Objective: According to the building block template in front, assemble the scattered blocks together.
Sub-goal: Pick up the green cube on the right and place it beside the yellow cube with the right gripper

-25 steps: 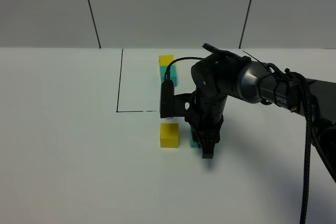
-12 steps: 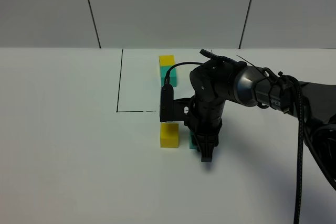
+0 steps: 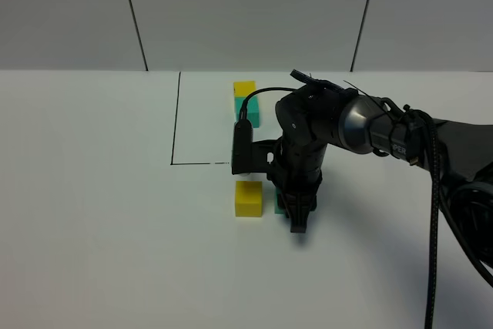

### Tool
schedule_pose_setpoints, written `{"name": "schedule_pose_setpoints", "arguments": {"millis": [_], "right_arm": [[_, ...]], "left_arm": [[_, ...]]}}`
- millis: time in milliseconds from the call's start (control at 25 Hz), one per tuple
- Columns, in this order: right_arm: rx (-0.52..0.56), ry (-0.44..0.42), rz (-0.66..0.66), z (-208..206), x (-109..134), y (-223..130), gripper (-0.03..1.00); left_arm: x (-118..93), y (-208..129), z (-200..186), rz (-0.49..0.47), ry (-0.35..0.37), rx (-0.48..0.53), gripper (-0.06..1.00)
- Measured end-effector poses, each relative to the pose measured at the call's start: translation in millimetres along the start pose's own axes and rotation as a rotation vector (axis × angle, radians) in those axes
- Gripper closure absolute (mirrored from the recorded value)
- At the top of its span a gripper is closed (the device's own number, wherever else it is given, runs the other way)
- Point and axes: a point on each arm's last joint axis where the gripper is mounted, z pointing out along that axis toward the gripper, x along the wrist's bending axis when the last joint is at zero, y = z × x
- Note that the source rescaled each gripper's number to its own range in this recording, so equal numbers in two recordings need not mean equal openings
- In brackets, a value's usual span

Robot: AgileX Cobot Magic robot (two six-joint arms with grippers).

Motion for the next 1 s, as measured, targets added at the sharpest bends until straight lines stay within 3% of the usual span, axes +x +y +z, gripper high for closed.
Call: {"name": "schedule_pose_setpoints", "arguments": {"millis": [1000], "right_arm": [[-0.019,0.075,0.048,2.0,-0.4,7.2,0.82]], "left_arm": [[0.0,0.0,0.0,0.000,0.000,0.000,0.34]]}}
